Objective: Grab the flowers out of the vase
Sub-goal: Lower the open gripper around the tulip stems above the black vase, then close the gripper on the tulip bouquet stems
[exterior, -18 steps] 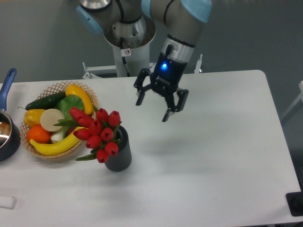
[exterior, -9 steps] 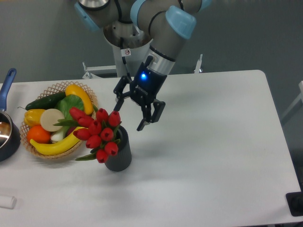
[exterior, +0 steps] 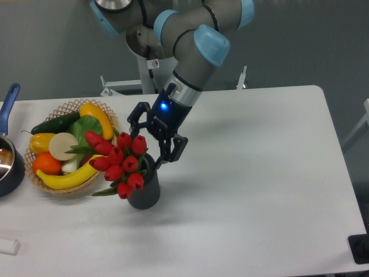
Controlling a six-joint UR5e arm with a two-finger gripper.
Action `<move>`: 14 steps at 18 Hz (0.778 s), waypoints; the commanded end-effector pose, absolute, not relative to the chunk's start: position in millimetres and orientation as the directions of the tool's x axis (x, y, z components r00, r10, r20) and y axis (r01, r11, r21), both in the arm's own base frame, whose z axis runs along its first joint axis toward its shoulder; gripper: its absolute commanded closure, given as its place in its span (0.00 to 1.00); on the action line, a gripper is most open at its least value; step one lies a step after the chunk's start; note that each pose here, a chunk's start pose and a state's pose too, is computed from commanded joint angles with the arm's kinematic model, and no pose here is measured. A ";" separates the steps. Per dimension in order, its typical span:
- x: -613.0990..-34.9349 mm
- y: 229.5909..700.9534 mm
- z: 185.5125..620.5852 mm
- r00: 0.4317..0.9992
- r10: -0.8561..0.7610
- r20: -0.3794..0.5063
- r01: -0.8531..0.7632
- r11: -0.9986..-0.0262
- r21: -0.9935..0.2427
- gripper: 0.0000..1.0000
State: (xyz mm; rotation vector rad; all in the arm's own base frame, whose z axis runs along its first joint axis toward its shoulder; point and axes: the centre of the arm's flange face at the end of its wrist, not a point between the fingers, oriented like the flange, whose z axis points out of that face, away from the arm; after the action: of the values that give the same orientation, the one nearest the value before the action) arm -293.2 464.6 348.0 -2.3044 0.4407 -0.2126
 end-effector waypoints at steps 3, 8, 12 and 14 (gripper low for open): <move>-289.8 474.0 342.0 0.920 -0.391 0.015 -0.264 -0.649 -0.714 0.00; -290.7 480.6 343.7 0.931 -0.363 0.039 -0.224 -0.653 -0.724 0.00; -284.2 486.8 341.3 0.930 -0.364 0.054 -0.215 -0.657 -0.723 0.00; -284.9 487.4 341.9 0.931 -0.362 0.051 -0.215 -0.655 -0.724 0.01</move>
State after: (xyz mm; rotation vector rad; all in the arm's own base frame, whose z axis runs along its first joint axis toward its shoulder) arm -284.9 487.4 341.9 -2.3063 0.4070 -0.2443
